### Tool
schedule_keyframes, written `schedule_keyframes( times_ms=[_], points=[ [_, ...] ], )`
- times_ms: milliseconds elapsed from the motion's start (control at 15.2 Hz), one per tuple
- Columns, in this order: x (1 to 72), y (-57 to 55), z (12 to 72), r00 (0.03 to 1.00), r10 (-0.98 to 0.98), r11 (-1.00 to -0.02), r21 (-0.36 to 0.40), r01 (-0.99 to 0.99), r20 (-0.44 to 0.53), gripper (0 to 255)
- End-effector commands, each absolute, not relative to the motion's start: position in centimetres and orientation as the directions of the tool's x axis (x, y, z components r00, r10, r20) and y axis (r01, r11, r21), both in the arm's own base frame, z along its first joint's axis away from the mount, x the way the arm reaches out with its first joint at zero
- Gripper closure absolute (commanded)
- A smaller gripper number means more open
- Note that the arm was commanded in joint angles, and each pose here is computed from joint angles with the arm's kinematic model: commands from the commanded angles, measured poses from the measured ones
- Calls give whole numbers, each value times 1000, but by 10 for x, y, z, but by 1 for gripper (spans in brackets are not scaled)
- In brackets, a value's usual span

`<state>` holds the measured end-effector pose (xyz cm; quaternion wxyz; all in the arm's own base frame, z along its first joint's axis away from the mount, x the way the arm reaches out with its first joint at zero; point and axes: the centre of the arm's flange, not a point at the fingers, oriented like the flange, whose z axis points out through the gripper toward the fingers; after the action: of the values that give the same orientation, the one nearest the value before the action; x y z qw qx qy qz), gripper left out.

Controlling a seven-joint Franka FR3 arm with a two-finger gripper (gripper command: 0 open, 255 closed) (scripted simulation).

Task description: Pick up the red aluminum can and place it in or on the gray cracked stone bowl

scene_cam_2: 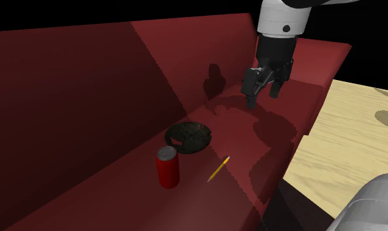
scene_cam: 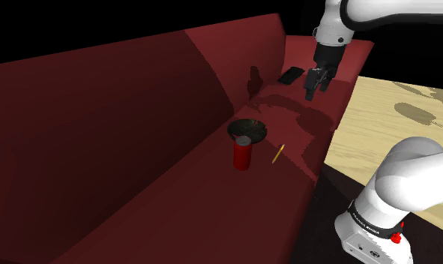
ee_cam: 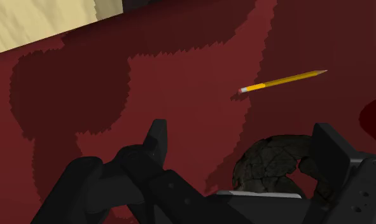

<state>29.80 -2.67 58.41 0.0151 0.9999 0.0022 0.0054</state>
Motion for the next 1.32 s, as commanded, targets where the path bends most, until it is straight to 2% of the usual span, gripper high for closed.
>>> schedule_keyframes(
  times_ms=[0,1254],
  points=[
    [298,-27,584,1000,5,-1000,30,4,11,0],
    [386,186,483,996,90,-996,22,90,-16,0]
  ],
)
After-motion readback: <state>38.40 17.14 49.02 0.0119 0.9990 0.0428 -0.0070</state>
